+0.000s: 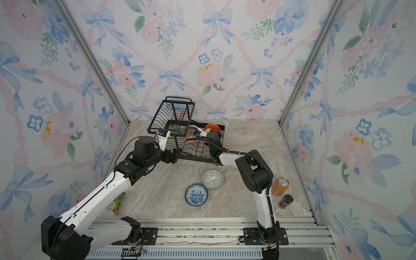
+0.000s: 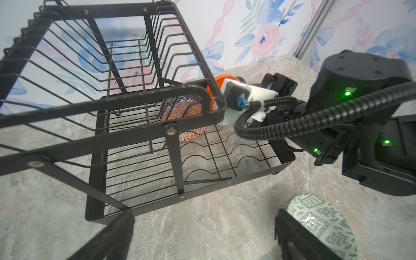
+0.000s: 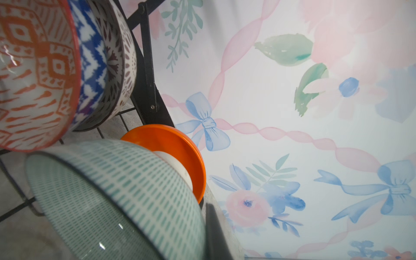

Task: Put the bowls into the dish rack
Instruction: 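Carry the green striped bowl into the rack with right gripper while left releases, then lower the green striped bowl into the rack beside the orange bowl with right gripper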

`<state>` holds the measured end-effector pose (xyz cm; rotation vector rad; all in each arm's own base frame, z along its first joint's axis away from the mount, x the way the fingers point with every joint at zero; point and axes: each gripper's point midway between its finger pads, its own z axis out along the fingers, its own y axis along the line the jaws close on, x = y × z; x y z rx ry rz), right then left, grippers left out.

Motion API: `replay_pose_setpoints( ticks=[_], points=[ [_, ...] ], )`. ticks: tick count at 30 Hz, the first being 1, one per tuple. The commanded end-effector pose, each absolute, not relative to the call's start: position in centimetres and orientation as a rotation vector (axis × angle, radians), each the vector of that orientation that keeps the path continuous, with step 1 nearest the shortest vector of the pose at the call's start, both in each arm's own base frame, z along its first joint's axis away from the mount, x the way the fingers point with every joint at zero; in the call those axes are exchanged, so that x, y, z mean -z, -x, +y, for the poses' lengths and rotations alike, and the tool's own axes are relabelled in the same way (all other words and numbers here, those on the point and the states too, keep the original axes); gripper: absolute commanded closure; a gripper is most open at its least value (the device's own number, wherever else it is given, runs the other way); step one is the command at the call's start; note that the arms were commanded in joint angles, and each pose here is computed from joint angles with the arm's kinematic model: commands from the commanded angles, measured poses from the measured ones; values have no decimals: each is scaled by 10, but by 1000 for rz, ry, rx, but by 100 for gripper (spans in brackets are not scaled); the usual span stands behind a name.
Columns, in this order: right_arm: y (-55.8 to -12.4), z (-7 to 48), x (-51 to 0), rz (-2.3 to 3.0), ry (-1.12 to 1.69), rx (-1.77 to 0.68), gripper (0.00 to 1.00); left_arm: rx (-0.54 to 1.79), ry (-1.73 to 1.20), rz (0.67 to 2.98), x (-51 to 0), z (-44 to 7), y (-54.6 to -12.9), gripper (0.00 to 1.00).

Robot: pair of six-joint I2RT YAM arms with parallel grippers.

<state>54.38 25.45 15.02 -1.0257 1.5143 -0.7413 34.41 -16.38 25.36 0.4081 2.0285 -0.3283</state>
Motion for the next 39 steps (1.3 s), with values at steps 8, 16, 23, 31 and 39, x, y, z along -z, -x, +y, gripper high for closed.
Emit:
replay_pose_setpoints(
  ticks=[8, 16, 23, 31, 39],
  points=[
    [-560, 259, -185, 1304, 1027, 883, 100, 347, -427, 2025, -254, -165, -340, 2],
    [-562, 255, -185, 1244, 1035, 958, 100, 348, -429, 2020, -256, -164, -339, 2],
    [-561, 252, -177, 1244, 1062, 981, 100, 346, -428, 2012, -258, -163, -338, 2],
    [-557, 251, -157, 1273, 1085, 983, 100, 363, -436, 2009, -259, -165, -336, 2],
    [-554, 254, -150, 1273, 1100, 999, 100, 360, -434, 2003, -261, -164, -335, 2]
  ],
)
